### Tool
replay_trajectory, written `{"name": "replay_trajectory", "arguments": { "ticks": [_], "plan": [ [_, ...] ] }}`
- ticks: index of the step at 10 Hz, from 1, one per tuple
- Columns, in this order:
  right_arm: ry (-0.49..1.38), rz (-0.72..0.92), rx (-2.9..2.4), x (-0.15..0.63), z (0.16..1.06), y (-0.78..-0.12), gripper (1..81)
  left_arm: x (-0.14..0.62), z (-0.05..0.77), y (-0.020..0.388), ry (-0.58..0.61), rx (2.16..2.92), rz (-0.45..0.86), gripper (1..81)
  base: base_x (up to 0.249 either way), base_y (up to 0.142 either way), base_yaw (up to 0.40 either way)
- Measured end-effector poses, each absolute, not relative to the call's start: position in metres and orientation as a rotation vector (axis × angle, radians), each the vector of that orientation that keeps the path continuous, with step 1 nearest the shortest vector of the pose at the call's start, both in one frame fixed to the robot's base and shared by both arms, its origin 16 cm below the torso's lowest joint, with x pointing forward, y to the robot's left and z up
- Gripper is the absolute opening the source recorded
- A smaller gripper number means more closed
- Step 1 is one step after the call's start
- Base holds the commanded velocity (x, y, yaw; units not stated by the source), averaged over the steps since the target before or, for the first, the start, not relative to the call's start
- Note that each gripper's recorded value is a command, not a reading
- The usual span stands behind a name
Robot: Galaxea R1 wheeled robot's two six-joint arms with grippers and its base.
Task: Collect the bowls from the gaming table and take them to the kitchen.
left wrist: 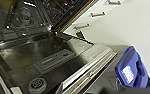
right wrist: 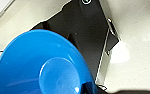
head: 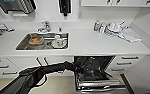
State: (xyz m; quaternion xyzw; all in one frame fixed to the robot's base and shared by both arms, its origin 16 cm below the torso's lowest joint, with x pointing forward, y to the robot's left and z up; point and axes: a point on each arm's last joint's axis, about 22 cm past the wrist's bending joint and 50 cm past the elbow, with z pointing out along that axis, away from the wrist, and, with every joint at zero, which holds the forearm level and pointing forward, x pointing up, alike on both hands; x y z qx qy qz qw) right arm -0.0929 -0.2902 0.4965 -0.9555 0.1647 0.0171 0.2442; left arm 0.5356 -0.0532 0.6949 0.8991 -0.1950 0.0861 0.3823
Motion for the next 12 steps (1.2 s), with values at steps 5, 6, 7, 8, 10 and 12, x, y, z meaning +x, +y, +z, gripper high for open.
{"name": "replay_trajectory", "arguments": {
  "ticks": [5, 6, 7, 8, 10, 12],
  "plan": [
    [0.481, -0.062, -2.552, -0.009, 0.554, -0.350, 1.0, 0.402, 0.643, 0.104, -0.409, 2.341, 0.050, 81.1, 0.000, 0.000, 0.000],
    [0.488, -0.079, -2.550, 0.007, 0.563, -0.361, 1.0, 0.353, 0.631, 0.119, -0.371, 2.333, -0.010, 81.1, 0.000, 0.000, 0.000],
    [0.495, -0.107, -2.515, 0.035, 0.572, -0.354, 1.0, 0.304, 0.614, 0.141, -0.328, 2.347, -0.073, 81.1, 0.000, 0.000, 0.000],
    [0.493, -0.143, -2.477, 0.066, 0.580, -0.344, 1.0, 0.263, 0.600, 0.162, -0.284, 2.367, -0.116, 81.1, 0.000, 0.000, 0.000],
    [0.458, -0.172, -2.466, 0.122, 0.585, -0.340, 1.0, 0.191, 0.584, 0.180, -0.218, 2.368, -0.149, 81.1, 0.000, 0.000, 0.000],
    [0.411, -0.184, -2.438, 0.173, 0.602, -0.324, 1.0, 0.102, 0.574, 0.196, -0.152, 2.370, -0.212, 81.1, 0.000, 0.000, 0.000]
  ]
}}
